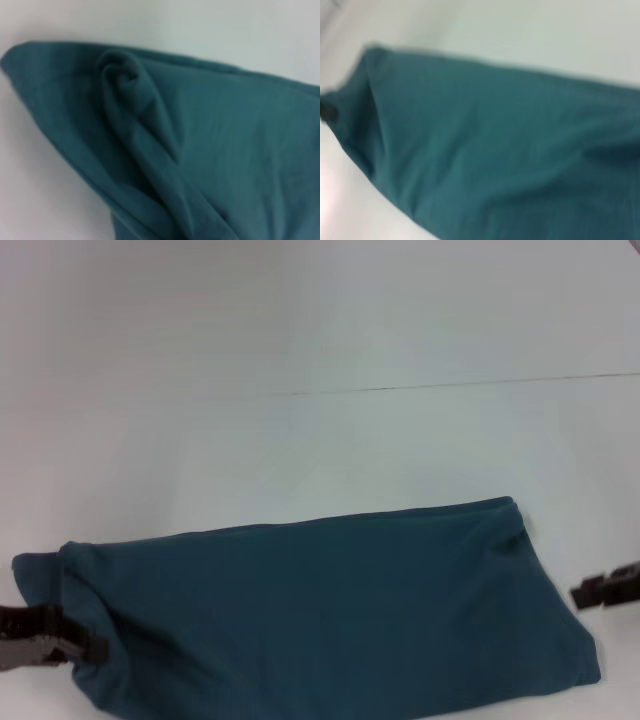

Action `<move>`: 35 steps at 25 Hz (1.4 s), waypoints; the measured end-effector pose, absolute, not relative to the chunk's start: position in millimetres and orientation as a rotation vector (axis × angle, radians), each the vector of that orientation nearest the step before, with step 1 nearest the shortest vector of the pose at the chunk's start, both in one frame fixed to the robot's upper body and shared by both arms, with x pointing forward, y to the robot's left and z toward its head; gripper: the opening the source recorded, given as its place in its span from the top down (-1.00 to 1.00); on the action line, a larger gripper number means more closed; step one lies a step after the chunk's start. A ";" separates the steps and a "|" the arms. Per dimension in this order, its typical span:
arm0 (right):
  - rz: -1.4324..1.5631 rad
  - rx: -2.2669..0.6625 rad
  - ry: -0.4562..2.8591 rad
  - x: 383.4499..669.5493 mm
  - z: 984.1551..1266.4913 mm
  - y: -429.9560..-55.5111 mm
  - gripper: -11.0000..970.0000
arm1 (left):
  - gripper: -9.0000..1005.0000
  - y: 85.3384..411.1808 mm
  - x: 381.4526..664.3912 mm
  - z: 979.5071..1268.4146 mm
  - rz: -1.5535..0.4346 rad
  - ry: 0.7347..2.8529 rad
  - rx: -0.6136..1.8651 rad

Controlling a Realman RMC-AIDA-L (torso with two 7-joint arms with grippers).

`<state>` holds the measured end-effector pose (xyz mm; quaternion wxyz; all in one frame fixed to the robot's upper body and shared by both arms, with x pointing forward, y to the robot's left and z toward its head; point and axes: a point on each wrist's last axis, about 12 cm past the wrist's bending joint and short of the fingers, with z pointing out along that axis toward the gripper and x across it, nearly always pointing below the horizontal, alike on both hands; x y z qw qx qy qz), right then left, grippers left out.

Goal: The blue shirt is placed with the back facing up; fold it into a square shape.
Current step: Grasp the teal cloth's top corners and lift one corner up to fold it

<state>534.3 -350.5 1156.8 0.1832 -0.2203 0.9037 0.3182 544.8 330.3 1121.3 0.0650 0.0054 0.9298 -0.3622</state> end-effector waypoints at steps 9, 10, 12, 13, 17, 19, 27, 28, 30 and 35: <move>1.065 -0.603 2.114 517.5 1150.7 -355.6 -0.17 | 0.82 330.6 553.6 1154.3 -1.292 2.623 0.075; 1.091 -0.616 2.067 516.8 1144.5 -349.0 -0.14 | 0.82 330.1 555.4 1157.8 -1.302 2.610 0.084; 1.104 -0.624 1.968 518.1 1128.0 -333.6 -0.09 | 0.82 327.3 559.9 1164.6 -1.330 2.574 0.104; 1.099 -0.615 1.946 520.0 1120.9 -328.1 -0.06 | 0.82 325.5 561.6 1166.8 -1.342 2.561 0.111; 1.094 -0.567 1.866 529.3 1083.4 -297.7 0.05 | 0.82 318.5 569.9 1179.5 -1.401 2.489 0.141; 1.080 -0.571 1.842 531.9 1068.4 -282.8 0.11 | 0.82 315.8 573.4 1186.0 -1.424 2.459 0.156; 0.985 -0.668 1.810 538.5 1033.3 -228.3 0.98 | 0.82 309.8 582.2 1201.3 -1.475 2.397 0.187; 0.975 -0.674 1.804 539.8 1031.8 -223.0 0.98 | 0.82 309.3 582.7 1202.3 -1.479 2.390 0.190; 0.956 -0.692 1.799 541.5 1028.7 -212.9 0.98 | 0.82 308.2 583.2 1204.0 -1.491 2.375 0.196; 0.919 -0.780 1.838 550.6 1024.7 -188.7 0.98 | 0.82 307.6 584.0 1210.4 -1.516 2.343 0.224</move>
